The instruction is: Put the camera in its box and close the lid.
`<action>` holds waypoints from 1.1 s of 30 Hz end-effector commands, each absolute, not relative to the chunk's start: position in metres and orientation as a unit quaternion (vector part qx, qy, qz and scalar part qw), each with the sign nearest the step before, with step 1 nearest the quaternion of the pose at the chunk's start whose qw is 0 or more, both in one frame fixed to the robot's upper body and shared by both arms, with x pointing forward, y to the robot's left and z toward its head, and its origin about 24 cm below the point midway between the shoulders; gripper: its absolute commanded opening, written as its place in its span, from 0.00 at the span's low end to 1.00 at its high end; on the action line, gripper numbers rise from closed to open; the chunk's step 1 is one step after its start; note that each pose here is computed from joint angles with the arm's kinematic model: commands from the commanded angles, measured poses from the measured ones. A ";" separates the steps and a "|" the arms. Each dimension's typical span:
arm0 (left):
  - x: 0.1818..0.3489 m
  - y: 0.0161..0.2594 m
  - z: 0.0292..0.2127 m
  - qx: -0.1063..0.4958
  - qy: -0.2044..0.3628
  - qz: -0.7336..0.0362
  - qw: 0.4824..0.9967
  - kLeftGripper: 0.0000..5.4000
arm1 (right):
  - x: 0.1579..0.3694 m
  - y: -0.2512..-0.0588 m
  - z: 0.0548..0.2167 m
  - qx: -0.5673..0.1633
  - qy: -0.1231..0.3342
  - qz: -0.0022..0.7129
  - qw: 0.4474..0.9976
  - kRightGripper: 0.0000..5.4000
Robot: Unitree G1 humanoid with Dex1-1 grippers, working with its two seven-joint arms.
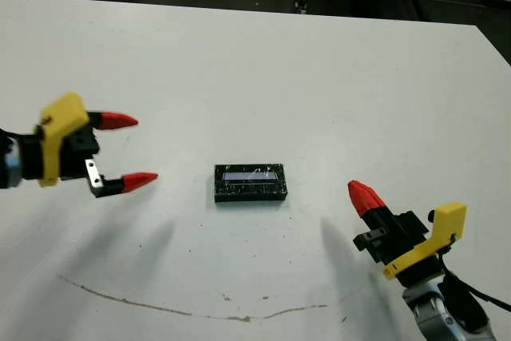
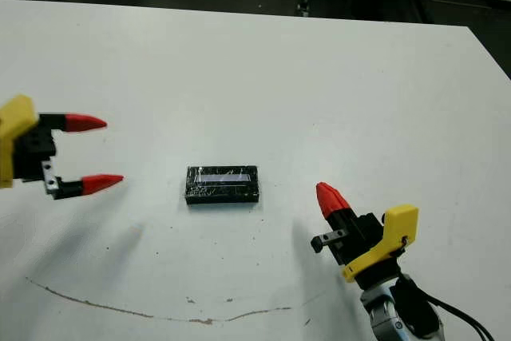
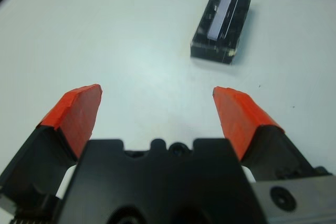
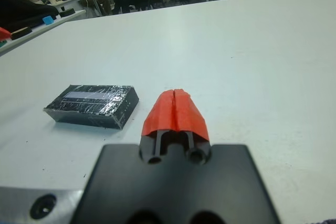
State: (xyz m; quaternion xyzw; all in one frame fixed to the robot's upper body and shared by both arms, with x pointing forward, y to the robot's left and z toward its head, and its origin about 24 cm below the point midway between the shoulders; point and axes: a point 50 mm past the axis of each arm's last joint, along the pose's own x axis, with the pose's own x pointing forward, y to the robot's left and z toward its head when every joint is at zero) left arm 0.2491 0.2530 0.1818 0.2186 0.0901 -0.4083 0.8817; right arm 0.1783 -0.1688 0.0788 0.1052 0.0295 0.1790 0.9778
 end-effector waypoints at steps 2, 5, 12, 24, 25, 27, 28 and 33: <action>0.242 0.238 0.164 0.093 -0.003 -0.288 0.953 0.90 | 0.179 -0.172 0.078 0.096 0.034 0.174 0.979 0.00; 0.238 0.225 0.152 0.012 -0.069 -0.215 0.974 0.82 | 0.182 -0.173 0.080 0.095 0.024 0.165 0.981 0.00; 0.220 0.191 0.127 -0.047 -0.116 -0.124 0.984 0.63 | 0.195 -0.177 0.092 0.108 -0.011 0.136 0.985 0.00; 0.196 0.161 0.092 -0.093 -0.134 -0.095 0.982 0.28 | 0.208 -0.183 0.103 0.111 -0.038 0.108 0.987 0.00; 0.195 0.161 0.091 -0.089 -0.133 -0.093 0.983 0.25 | 0.209 -0.183 0.103 0.111 -0.041 0.107 0.987 0.00; 0.194 0.160 0.089 -0.092 -0.131 -0.093 0.983 0.19 | 0.209 -0.183 0.104 0.110 -0.043 0.106 0.987 0.00; 0.194 0.160 0.088 -0.094 -0.132 -0.093 0.983 0.17 | 0.210 -0.183 0.104 0.108 -0.043 0.106 0.988 0.00; 0.194 0.162 0.088 -0.076 -0.131 -0.086 0.985 0.02 | 0.210 -0.183 0.104 0.113 -0.043 0.107 0.987 0.00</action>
